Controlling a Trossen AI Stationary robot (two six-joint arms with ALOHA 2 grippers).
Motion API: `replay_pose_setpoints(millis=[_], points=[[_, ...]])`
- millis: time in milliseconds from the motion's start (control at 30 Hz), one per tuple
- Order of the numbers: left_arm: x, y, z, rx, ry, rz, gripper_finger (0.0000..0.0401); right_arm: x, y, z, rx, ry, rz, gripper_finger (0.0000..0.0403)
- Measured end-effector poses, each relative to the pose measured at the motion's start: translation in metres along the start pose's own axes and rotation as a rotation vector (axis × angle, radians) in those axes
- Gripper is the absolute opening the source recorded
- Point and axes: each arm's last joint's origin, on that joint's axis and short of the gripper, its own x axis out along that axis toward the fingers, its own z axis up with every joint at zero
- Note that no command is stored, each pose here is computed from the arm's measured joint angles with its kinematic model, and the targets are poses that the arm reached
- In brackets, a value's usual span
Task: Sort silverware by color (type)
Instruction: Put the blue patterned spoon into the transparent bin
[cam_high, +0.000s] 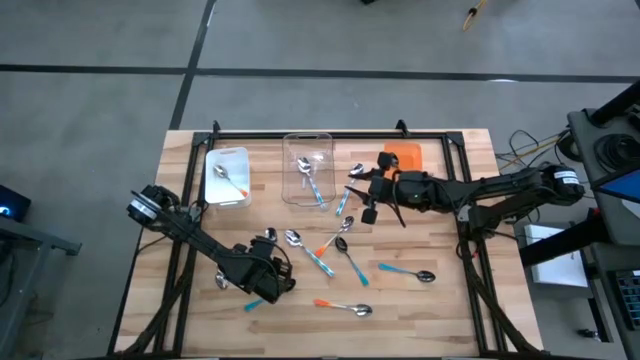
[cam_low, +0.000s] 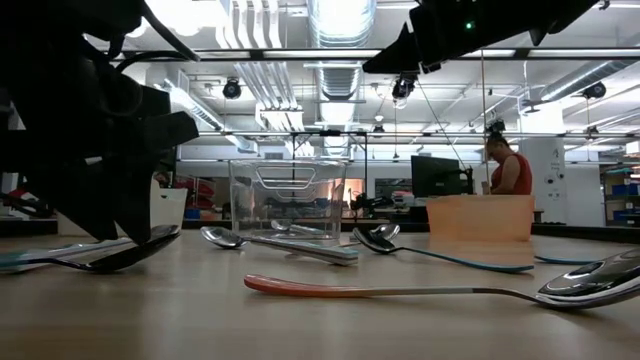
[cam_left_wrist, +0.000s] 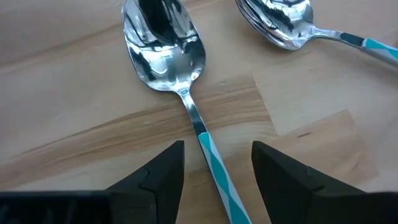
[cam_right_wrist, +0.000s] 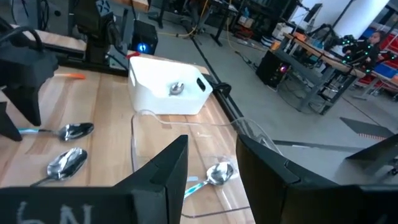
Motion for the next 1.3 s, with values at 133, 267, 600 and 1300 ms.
replay_pose_setpoints(millis=[133,267,600,1300], points=[[0.001,0.0,-0.001,0.001,-0.003,0.004,0.0168,0.002,-0.001,-0.001,-0.001,0.003,-0.005,0.0128],[0.008,0.0,-0.004,-0.012,-0.016,0.024,0.0168,0.002,-0.003,-0.002,0.003,0.004,-0.014,0.0128],[0.011,0.0,-0.006,-0.014,-0.024,0.031,0.0168,0.002,-0.003,-0.002,0.002,0.007,-0.015,0.0128],[0.009,0.001,-0.005,-0.075,0.014,0.049,0.0028,0.002,-0.003,-0.002,0.002,0.007,-0.015,0.0128]])
